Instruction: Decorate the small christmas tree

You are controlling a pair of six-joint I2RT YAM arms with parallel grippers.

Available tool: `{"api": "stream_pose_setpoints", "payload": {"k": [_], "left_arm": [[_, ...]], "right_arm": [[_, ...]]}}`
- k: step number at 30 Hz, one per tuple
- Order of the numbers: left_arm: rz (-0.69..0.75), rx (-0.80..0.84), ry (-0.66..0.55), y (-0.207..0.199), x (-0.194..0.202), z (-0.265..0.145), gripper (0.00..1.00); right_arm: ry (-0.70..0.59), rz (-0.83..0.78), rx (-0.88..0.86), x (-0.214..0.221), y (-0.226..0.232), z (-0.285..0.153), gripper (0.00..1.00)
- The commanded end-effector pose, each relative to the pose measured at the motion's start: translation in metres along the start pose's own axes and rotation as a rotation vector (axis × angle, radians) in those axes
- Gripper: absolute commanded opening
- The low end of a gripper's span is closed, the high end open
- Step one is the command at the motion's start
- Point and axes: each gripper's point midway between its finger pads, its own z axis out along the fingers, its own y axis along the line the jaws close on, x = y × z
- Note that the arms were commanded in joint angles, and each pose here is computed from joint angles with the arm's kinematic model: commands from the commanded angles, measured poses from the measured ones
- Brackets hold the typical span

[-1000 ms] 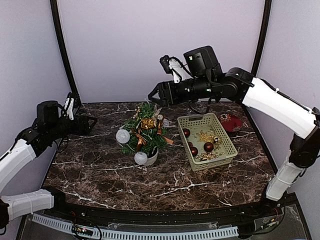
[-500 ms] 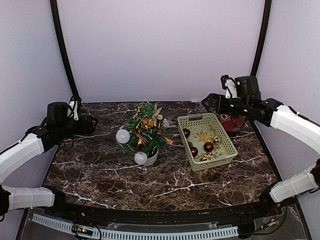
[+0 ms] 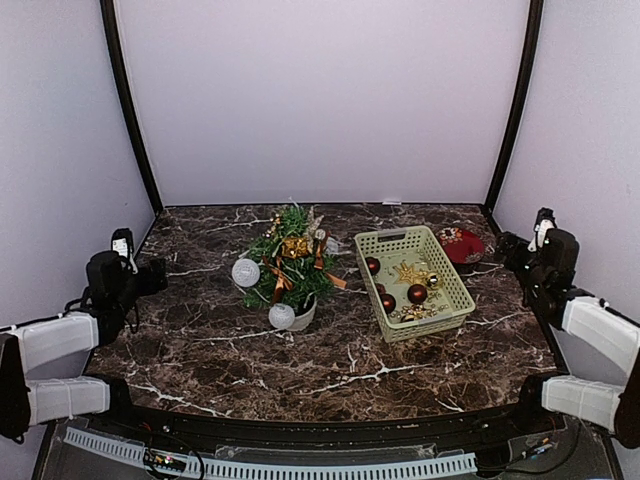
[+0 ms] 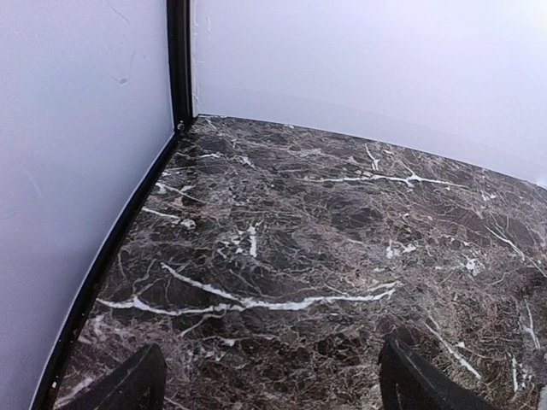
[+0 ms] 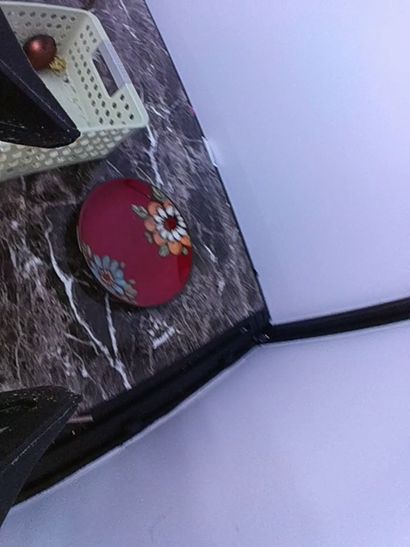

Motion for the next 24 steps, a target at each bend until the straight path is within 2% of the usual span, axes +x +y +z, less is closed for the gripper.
{"api": "stream_pose_setpoints", "payload": {"k": [1, 5, 8, 17, 24], "left_arm": [[0.054, -0.132, -0.221, 0.025, -0.025, -0.019, 0.92], [0.06, -0.213, -0.259, 0.041, -0.021, -0.026, 0.95], [0.036, -0.161, -0.259, 0.032, -0.022, -0.023, 0.96], [0.055, -0.141, -0.187, 0.027, -0.011, -0.008, 0.98], [0.044, -0.145, -0.19, 0.028, -0.012, -0.007, 0.98]], "right_arm": [[-0.322, -0.028, 0.167, -0.034, -0.036, -0.023, 0.99], [-0.367, -0.053, 0.207, -0.015, -0.049, -0.029, 0.99], [-0.408, -0.067, 0.183, -0.019, -0.046, -0.033, 0.99], [-0.376, -0.094, 0.177, -0.01, -0.045, -0.027, 0.99], [-0.368, -0.092, 0.166, -0.007, -0.044, -0.025, 0.99]]}}
